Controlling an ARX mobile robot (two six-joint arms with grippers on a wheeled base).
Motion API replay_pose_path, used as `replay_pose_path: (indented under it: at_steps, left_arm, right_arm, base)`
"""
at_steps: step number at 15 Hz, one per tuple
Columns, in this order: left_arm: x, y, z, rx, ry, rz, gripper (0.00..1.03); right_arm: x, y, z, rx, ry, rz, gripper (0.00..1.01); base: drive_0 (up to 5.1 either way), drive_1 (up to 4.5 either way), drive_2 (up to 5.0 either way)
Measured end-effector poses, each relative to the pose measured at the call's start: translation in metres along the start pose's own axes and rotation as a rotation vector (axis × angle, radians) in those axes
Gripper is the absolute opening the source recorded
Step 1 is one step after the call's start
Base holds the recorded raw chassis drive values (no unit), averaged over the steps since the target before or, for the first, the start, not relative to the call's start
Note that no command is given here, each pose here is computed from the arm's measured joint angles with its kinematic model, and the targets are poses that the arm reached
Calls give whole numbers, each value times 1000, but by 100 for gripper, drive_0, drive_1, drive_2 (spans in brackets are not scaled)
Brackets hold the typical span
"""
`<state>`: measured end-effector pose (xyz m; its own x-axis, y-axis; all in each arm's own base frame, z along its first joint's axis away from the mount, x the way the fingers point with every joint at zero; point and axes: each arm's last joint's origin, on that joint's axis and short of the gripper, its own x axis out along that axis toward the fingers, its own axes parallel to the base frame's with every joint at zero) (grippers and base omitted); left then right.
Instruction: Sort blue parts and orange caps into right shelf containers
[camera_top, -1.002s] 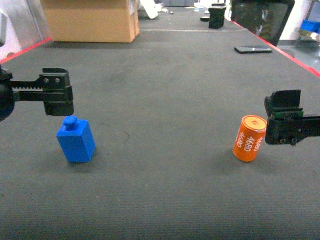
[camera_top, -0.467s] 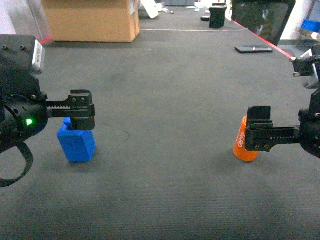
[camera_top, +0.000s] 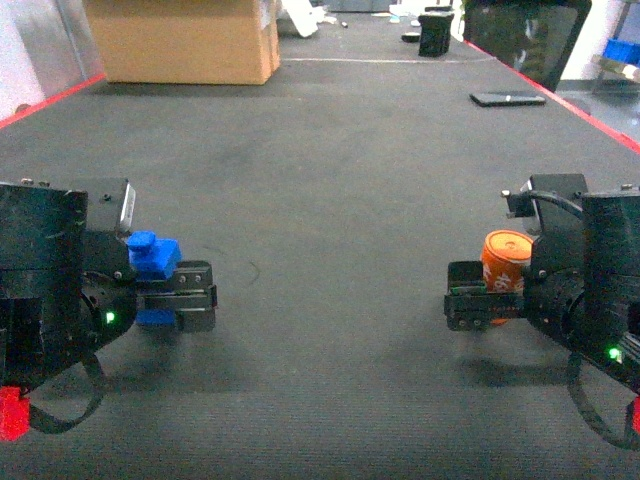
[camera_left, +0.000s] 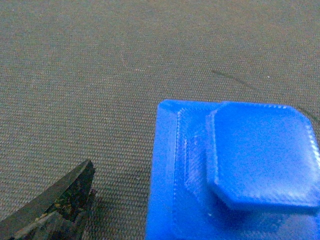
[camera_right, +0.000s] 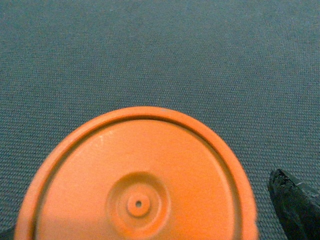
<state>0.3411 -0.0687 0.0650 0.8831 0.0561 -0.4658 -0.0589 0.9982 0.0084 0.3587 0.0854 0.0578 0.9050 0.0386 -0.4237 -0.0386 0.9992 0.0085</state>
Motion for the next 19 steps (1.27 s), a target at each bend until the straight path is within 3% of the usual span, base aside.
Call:
replay_pose_path:
  at_steps: [2, 4, 9, 13, 16, 17, 19]
  left_arm:
    - [2, -1, 2, 0, 4, 0, 98]
    - [2, -2, 2, 2, 12, 1, 94]
    - [2, -6, 1, 5, 24, -7, 45]
    - [0, -5, 2, 2, -14, 8, 42]
    - [-21, 1, 7, -21, -109, 64, 42]
    - [-42, 6, 20, -49, -193, 90, 42]
    - [-85, 14, 42, -60, -364, 153, 42]
  right_arm:
    - [3, 3, -2, -4, -2, -1, 98]
    - [2, 5, 2, -16, -54, -37, 94]
    - [0, 9, 0, -46, -25, -30, 45]
    - [-9, 8, 2, -40, -25, -19, 44]
    - [-35, 3, 15, 2, -91, -15, 43]
    - [-58, -2, 27, 26, -158, -19, 43]
    - [-100, -13, 44, 58, -266, -35, 43]
  base:
    - [0, 0, 0]
    - [0, 0, 0]
    - [0, 0, 0]
    - [0, 0, 0]
    - [0, 0, 0]
    - [0, 0, 0]
    - [0, 0, 0]
